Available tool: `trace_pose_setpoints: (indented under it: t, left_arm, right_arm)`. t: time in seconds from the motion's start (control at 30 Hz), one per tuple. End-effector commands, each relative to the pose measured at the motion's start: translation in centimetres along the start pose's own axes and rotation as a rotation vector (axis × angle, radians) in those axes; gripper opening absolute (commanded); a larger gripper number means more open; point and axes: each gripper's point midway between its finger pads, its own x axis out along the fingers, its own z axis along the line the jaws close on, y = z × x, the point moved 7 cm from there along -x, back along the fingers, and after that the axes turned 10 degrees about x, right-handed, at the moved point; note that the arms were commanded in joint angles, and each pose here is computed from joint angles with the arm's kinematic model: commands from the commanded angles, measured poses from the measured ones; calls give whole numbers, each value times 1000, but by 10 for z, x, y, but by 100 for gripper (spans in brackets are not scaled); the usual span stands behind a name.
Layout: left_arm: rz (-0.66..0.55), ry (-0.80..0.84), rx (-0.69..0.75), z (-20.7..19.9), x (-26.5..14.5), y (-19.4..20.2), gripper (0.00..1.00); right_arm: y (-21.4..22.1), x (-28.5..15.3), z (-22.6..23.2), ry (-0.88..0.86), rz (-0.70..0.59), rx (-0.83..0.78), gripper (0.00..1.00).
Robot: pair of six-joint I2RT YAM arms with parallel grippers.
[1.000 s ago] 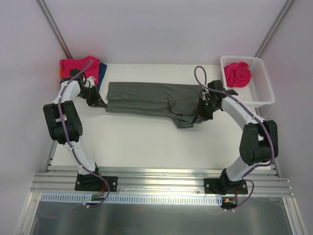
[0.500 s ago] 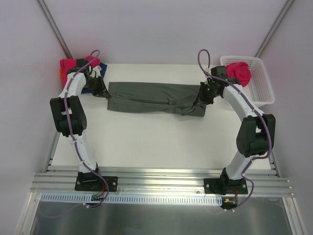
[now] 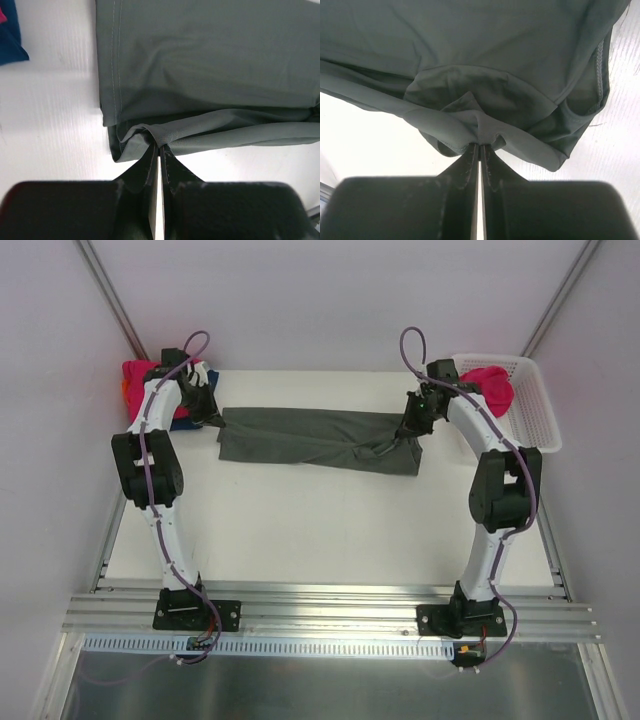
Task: Fold and stack the t-shirts
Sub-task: Fold the other side of the tshirt into a rectangle
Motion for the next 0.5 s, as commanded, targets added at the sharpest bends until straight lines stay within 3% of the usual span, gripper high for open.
trace_pose_setpoints:
  t: [0.0, 0.47]
  left_arm:
    - [-66, -46, 42, -2, -6, -20, 0]
    - [-127, -161, 77, 10, 23, -47, 0]
  right_arm:
    - [-17, -3, 5, -3, -52, -31, 1]
    - [-38, 19, 2, 24, -87, -44, 0]
